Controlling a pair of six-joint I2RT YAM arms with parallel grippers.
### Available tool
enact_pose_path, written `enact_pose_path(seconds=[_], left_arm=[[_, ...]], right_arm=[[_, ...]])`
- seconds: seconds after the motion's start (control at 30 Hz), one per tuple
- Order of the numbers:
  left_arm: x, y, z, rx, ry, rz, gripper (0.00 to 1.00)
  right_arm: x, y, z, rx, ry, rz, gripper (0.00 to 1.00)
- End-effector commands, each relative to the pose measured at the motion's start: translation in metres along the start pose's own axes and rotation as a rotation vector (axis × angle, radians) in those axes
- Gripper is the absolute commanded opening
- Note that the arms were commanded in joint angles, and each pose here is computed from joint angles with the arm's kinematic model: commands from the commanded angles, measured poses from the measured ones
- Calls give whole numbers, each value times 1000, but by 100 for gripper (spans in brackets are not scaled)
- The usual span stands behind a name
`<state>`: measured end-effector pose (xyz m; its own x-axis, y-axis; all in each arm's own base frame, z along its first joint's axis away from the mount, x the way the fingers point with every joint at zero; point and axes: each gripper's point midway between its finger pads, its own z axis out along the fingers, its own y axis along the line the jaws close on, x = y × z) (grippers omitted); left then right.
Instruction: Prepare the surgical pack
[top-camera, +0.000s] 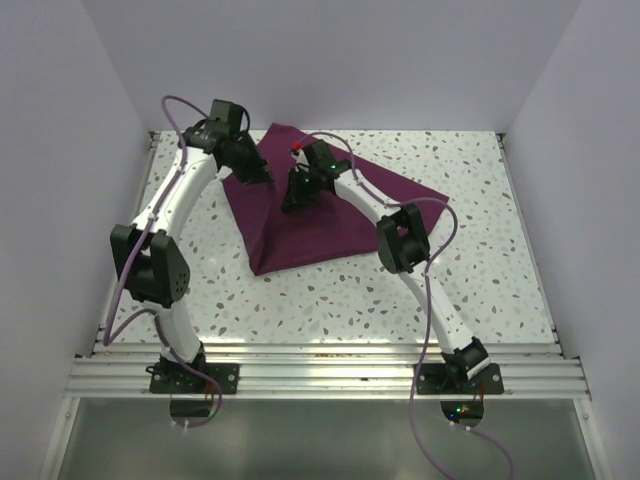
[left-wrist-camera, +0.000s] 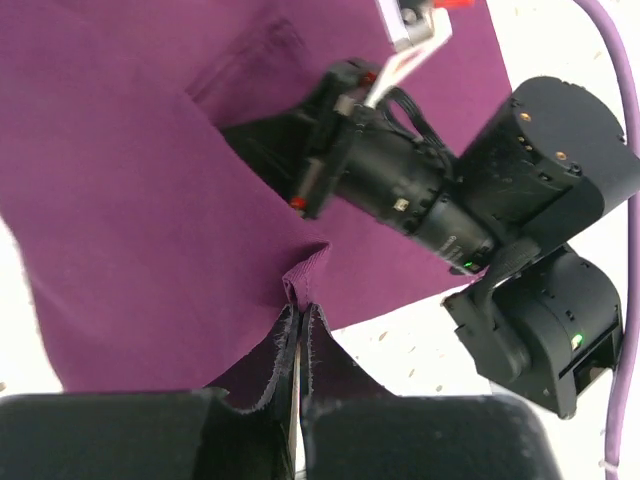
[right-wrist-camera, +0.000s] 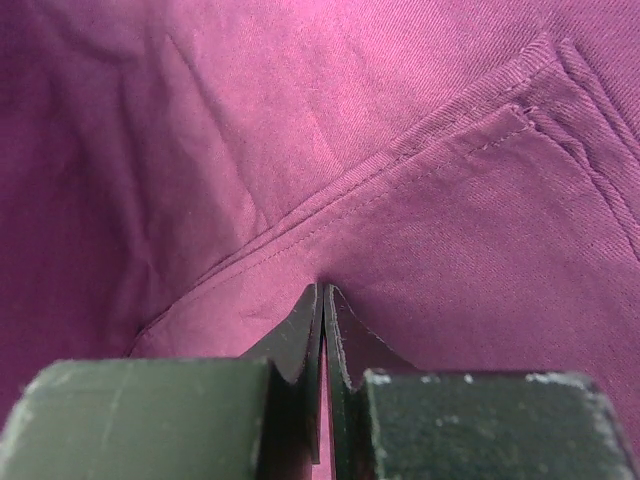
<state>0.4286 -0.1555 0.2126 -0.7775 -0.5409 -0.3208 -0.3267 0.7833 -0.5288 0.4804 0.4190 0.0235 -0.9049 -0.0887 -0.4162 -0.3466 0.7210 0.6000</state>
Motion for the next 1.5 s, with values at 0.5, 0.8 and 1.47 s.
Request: enact_pose_path(seconds=[0.5, 0.8, 1.47], left_arm=[[31, -84, 23, 153, 53, 79, 0], [52, -110, 33, 191, 91, 116, 0], [96, -117, 56, 192, 193, 170, 0]], right_arm=[[22, -46, 5, -39, 97, 284, 0], [26, -50, 9, -33, 113, 319, 0], [31, -51, 13, -36, 127, 336, 0]])
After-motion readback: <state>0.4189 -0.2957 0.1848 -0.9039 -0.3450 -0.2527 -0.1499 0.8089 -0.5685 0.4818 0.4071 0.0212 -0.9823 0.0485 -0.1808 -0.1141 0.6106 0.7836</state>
